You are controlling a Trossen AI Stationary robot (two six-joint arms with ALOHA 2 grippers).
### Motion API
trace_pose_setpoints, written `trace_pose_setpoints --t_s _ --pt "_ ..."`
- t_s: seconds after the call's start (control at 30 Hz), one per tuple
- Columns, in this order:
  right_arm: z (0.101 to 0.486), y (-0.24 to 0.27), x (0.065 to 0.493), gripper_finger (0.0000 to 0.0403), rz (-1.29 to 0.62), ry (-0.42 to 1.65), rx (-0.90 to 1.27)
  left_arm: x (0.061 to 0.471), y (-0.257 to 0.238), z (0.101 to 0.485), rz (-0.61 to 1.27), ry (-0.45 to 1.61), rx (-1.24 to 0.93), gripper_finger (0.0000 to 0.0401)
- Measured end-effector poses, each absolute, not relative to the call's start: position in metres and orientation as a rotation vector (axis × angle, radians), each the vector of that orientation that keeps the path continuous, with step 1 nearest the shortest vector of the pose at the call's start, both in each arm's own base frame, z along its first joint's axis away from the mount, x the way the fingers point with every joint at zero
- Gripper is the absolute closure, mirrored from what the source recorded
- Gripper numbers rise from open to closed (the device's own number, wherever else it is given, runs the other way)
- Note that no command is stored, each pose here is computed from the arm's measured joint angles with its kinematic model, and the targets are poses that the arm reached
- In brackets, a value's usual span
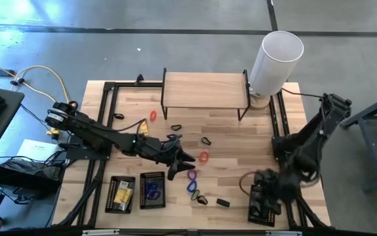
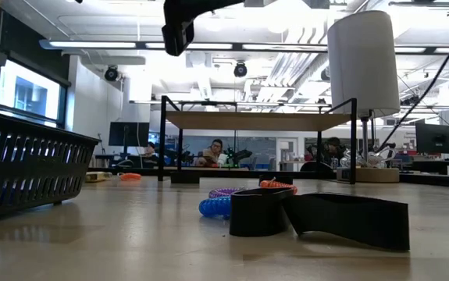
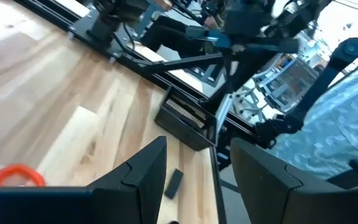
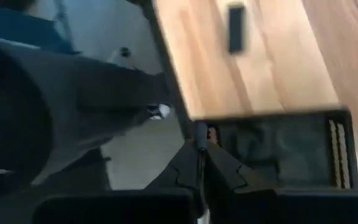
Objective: Pick & Place Office Desk Supplies
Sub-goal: Put the black rubber band into the right black basket
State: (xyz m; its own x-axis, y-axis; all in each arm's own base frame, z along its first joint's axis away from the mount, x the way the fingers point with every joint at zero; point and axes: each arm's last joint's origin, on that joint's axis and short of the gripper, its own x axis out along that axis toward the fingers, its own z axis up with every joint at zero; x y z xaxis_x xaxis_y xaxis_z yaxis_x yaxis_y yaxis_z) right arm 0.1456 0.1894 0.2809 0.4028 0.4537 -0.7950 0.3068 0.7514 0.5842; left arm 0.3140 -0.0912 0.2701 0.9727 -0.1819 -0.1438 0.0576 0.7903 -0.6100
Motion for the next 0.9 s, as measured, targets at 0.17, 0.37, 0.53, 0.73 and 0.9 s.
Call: trace_pose_setpoints --t_s 0.17,0.37,0.53,0.73,0.9 --pt "0.258 0.207 0.13 0.0399 -0.072 1.33 0.765 0.312 -0.098 0.27 -0.149 0.208 -0.66 0.0229" --pt "0.23 0.222 0.125 0.0399 -0.207 1.42 0.663 0.308 -0.11 0.27 -0.178 0.223 -0.694 0.0229" --pt "0.212 0.227 0.134 0.0399 -0.269 1.482 0.632 0.305 -0.118 0.27 -0.204 0.232 -0.692 0.0229" --pt "0.197 0.23 0.141 0.0398 -0.317 1.508 0.589 0.302 -0.126 0.27 -0.225 0.247 -0.727 0.0229" --pt "0.196 0.229 0.151 0.0369 -0.341 1.397 0.616 0.299 -0.133 0.27 -0.248 0.257 -0.733 0.0229"
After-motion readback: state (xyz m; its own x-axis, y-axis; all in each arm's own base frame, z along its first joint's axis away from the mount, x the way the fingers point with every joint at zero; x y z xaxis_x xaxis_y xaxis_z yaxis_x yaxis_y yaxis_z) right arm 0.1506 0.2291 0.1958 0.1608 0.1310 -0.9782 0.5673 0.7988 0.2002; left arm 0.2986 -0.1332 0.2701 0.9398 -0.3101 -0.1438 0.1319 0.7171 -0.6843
